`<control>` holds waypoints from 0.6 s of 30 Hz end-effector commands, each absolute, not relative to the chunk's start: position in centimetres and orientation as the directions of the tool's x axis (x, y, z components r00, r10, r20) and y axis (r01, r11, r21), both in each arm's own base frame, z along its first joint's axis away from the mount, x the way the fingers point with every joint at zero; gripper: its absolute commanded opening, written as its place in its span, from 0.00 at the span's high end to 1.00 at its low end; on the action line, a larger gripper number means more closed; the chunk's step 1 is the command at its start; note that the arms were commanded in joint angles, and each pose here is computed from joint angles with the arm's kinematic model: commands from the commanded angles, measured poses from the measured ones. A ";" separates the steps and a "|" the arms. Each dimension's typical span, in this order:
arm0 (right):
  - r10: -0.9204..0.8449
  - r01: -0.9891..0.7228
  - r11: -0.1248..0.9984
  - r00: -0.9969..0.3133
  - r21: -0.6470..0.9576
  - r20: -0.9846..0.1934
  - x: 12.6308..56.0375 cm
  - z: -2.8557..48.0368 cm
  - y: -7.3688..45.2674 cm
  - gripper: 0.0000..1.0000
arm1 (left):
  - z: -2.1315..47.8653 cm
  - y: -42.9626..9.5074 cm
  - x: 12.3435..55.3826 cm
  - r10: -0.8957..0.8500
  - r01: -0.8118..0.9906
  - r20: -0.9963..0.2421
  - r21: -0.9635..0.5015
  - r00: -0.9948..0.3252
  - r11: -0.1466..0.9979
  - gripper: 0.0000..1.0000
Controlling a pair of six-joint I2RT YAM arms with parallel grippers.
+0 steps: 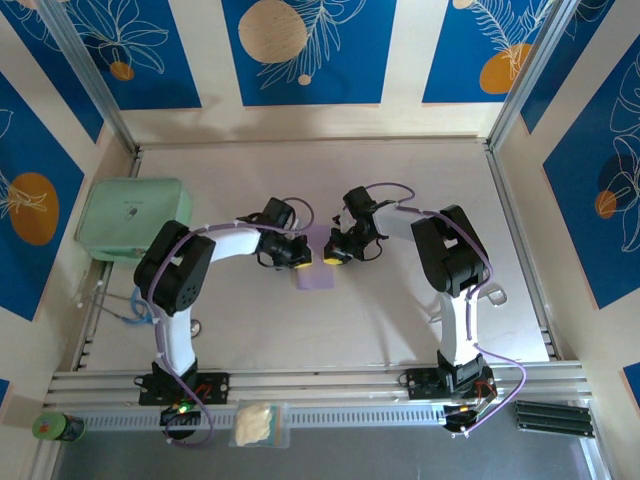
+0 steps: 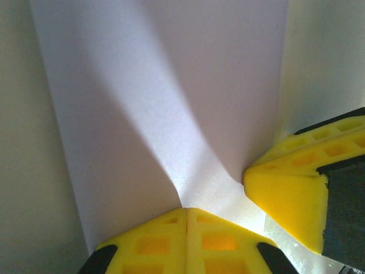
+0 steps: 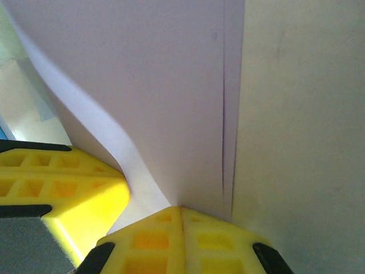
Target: Fold a paper plane with a square sheet of paper (pick it up from the middle)
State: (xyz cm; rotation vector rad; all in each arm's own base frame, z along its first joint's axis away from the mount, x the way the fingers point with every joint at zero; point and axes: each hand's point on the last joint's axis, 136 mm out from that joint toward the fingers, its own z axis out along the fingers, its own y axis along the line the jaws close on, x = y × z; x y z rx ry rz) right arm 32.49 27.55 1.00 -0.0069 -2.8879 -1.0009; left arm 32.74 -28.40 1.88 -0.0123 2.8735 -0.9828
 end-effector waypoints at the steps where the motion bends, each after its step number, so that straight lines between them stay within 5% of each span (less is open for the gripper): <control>1: 0.052 0.113 0.958 -0.971 0.262 0.232 28.0 -7.7 20.8 0.96 | -1.4 -23.5 30.6 -0.070 -0.050 -0.021 -0.491 -0.997 0.870 0.94; 6: 0.048 0.107 0.962 -0.972 0.252 0.228 28.0 -7.9 20.6 0.96 | 0.9 -22.1 30.7 -0.090 -0.053 -0.048 -0.518 -0.995 0.854 0.93; 12: 0.045 0.103 0.962 -0.973 0.252 0.228 28.0 -7.8 20.6 0.96 | 6.6 -26.4 31.0 -0.084 0.021 -0.132 -0.647 -0.988 0.762 0.92; 18: 0.048 0.109 0.962 -0.970 0.252 0.240 27.9 -8.2 20.7 0.97 | 5.1 -29.3 30.9 -0.104 -0.017 -0.086 -0.683 -0.991 0.730 0.92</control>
